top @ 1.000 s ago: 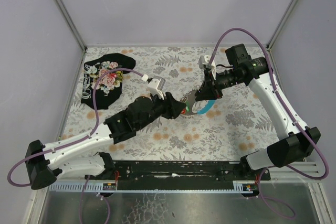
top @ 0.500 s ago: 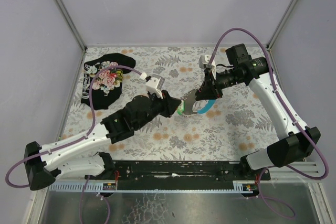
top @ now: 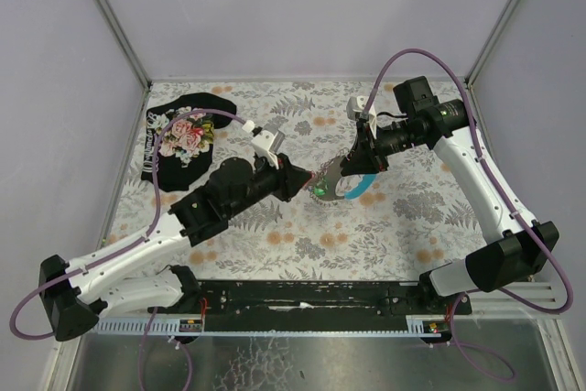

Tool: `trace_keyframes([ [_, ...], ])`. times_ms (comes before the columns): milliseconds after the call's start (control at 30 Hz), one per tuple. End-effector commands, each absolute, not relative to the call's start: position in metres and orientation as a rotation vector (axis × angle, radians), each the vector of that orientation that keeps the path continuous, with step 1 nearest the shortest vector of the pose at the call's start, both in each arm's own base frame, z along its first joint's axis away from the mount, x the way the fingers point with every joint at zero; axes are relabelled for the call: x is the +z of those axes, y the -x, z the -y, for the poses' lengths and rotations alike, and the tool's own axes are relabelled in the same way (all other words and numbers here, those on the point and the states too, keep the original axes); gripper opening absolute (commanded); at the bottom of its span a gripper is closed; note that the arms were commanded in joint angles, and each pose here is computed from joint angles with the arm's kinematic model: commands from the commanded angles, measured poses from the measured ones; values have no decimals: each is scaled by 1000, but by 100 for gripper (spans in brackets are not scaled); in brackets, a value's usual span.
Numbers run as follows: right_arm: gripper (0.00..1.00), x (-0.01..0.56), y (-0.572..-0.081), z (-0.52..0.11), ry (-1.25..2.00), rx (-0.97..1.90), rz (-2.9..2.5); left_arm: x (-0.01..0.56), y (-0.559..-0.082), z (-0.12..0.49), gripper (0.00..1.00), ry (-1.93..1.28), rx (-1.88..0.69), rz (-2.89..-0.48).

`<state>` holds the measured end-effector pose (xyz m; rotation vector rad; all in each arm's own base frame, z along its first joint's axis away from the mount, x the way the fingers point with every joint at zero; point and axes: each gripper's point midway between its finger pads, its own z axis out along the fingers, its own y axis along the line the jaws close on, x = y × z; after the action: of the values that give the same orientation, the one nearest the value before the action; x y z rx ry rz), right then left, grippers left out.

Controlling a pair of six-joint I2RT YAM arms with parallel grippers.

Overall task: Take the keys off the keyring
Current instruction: Pick up the key from the keyring.

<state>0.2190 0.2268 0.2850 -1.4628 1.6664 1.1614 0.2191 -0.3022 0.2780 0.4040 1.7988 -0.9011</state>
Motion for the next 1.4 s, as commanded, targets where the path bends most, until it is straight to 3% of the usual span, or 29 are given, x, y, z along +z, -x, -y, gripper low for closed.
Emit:
trace_keyframes([
  [0, 0, 300, -210, -229, 1465, 1201, -1590, 283, -219, 297, 19, -451, -934, -1759],
  [300, 0, 300, -207, -229, 1472, 1214, -1581, 283, -218, 298, 21, -471, -958, -1749],
  [733, 0, 300, -206, -229, 1477, 1222, -1574, 297, -202, 301, 37, -546, -1048, -1644],
  [1367, 0, 299, -205, -229, 1477, 1227, -1576, 296, -212, 317, 34, -560, -1055, -1632],
])
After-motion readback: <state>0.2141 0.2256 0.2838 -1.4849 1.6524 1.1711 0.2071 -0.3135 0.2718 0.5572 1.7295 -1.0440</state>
